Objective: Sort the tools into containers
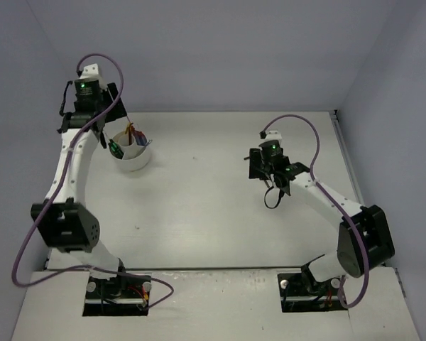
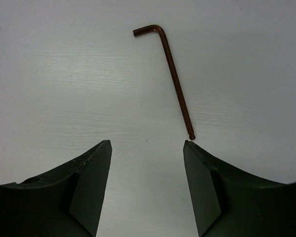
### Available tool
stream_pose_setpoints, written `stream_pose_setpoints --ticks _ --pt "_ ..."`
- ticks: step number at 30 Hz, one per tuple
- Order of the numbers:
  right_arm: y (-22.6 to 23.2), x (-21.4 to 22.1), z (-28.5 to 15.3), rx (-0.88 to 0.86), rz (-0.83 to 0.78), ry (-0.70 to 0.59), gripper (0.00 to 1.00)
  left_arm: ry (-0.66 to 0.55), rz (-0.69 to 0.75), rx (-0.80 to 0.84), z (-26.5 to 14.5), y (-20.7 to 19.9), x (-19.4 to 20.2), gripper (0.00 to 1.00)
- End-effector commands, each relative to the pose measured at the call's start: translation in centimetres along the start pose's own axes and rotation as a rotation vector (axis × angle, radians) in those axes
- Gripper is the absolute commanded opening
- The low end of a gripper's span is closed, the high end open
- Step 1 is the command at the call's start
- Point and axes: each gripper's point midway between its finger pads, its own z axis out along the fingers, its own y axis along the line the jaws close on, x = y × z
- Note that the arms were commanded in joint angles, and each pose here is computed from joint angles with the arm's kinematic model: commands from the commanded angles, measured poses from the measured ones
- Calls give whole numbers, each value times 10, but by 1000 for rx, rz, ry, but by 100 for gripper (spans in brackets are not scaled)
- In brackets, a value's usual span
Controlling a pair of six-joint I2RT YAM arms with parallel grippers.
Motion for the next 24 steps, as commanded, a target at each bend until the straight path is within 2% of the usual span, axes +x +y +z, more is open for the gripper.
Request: stream_pose_setpoints --ticks 1,4,6,9,13,18,24 --pt "-2 -14 21 26 -48 71 52 -59 -89 148 -73 -19 0 60" --pt "-4 -14 42 49 -102 148 49 -34 -87 248 -106 -37 30 61" --pt "-6 -14 53 60 -122 169 48 49 -71 289 -110 -44 74 61" --pt "-13 -12 70 64 -126 205 41 90 -48 343 -127 -55 109 61" --pt "-21 -11 87 54 -145 254 40 186 -14 413 -140 -71 160 61" --pt "-29 3 107 61 -168 320 39 256 -36 454 -151 -83 193 61" --pt "-35 30 122 50 -165 395 38 276 -27 449 -151 -83 203 61"
